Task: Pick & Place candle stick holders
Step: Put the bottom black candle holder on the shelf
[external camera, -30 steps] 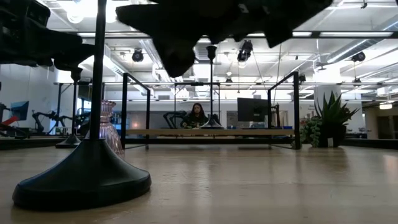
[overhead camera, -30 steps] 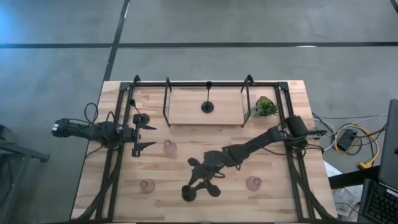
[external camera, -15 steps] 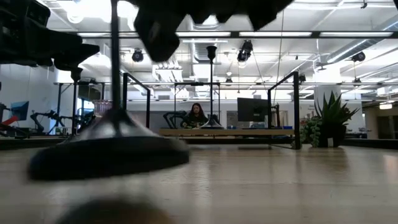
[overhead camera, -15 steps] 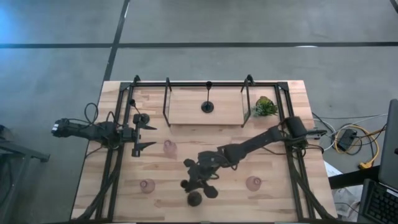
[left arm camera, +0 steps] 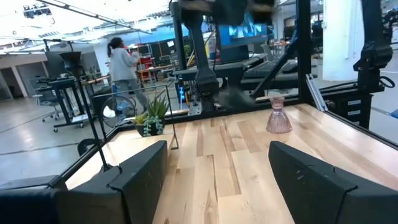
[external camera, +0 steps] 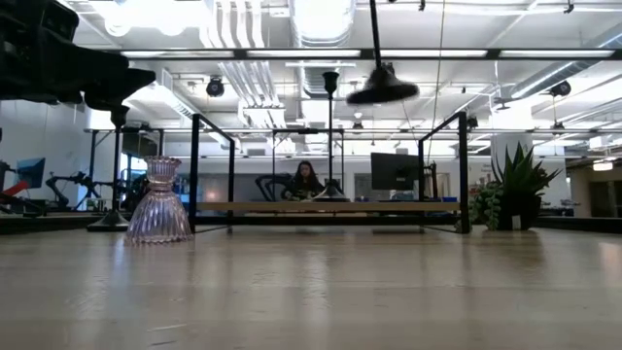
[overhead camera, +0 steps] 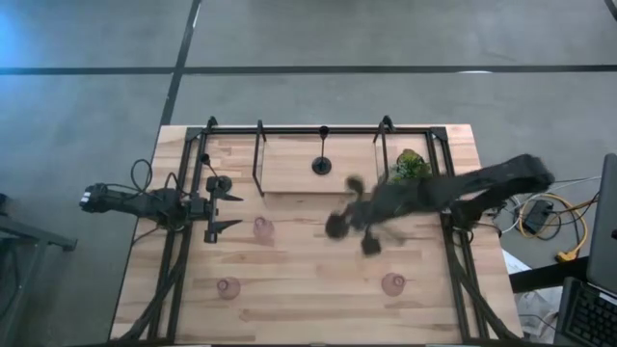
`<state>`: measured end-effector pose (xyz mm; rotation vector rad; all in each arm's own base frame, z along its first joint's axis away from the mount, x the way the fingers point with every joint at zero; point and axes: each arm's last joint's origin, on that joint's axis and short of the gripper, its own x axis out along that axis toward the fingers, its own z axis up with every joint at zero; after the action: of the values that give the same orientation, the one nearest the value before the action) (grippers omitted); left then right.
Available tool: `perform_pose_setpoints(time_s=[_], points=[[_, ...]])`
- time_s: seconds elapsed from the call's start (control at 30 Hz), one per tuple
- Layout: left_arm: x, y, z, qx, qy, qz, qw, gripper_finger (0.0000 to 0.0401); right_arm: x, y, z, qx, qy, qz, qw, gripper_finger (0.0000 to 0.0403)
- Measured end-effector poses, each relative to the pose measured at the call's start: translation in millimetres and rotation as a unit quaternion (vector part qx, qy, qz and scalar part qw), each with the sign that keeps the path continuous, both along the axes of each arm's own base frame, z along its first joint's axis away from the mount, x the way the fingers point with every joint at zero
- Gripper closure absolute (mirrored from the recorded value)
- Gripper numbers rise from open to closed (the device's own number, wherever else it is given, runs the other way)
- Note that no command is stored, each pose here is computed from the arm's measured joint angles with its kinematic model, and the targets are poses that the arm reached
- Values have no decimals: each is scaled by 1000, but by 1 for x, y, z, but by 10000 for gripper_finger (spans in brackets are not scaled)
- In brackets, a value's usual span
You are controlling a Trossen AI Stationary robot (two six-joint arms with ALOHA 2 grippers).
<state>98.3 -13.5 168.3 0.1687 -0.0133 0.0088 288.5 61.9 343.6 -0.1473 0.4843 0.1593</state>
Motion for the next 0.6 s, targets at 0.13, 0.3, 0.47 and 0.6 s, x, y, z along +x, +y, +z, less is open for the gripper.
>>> perform_pose_setpoints(time_s=[0.13,0.3,0.47,0.6], points=[[0,0,0,0,0,0,1000,117,-35,-47,22,5,-56,-78,995,393],[0,0,0,0,0,0,1000,117,-65,-112,20,7,-74,-207,975,393],[0,0,0,0,0,0,1000,117,-74,-166,8,34,-102,-219,970,394],[0,0,0,0,0,0,1000,117,-74,-204,-5,51,-108,-238,964,394]])
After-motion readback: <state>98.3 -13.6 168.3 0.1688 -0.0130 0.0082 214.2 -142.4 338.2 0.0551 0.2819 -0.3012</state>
